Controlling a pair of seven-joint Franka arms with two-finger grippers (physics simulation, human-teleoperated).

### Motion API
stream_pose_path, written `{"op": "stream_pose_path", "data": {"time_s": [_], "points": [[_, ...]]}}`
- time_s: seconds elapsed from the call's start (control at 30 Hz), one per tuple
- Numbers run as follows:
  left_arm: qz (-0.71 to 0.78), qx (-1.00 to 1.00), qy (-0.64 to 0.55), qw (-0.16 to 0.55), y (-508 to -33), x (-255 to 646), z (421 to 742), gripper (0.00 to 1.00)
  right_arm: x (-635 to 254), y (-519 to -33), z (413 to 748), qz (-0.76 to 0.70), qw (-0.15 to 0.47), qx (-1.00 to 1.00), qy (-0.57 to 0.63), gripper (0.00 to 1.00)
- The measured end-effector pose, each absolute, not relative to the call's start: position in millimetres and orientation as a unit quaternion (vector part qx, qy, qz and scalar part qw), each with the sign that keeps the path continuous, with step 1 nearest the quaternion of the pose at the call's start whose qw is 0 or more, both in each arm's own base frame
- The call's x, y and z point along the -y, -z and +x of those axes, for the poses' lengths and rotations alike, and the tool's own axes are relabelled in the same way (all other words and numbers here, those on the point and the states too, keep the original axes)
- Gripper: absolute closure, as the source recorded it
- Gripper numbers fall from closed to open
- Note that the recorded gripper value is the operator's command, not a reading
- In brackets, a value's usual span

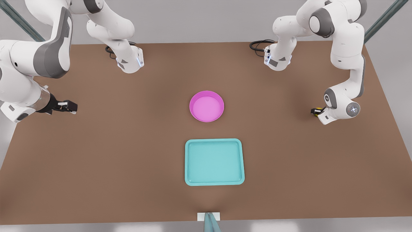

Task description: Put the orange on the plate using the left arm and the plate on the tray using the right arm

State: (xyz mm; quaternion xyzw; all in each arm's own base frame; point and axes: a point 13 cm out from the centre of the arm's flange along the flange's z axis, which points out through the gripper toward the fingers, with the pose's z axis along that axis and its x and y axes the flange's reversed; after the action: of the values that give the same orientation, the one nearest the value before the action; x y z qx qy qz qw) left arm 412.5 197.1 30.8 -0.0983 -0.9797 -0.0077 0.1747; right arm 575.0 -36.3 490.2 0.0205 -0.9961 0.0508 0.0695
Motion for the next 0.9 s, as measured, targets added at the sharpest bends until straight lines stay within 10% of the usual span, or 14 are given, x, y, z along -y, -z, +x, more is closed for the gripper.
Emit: {"op": "stream_pose_path", "data": {"time_s": [0.2,0.5,0.63,0.9], "points": [[-0.111,0.983,0.013,0.149,-61,-182,438,0.32,37,-490,575,0.02,0.069,0.996,-0.051,0.0],[-0.305,0.947,0.047,0.09,-205,168,572,0.31,38,-489,576,0.02,0.07,0.996,-0.05,0.0],[-0.366,0.922,0.025,0.123,-193,375,510,0.31,39,-488,576,0.02,0.07,0.996,-0.05,0.0],[-0.298,0.93,0.036,0.21,-167,461,393,0.3,39,-484,578,0.02,0.074,0.996,-0.05,0.0]]}}
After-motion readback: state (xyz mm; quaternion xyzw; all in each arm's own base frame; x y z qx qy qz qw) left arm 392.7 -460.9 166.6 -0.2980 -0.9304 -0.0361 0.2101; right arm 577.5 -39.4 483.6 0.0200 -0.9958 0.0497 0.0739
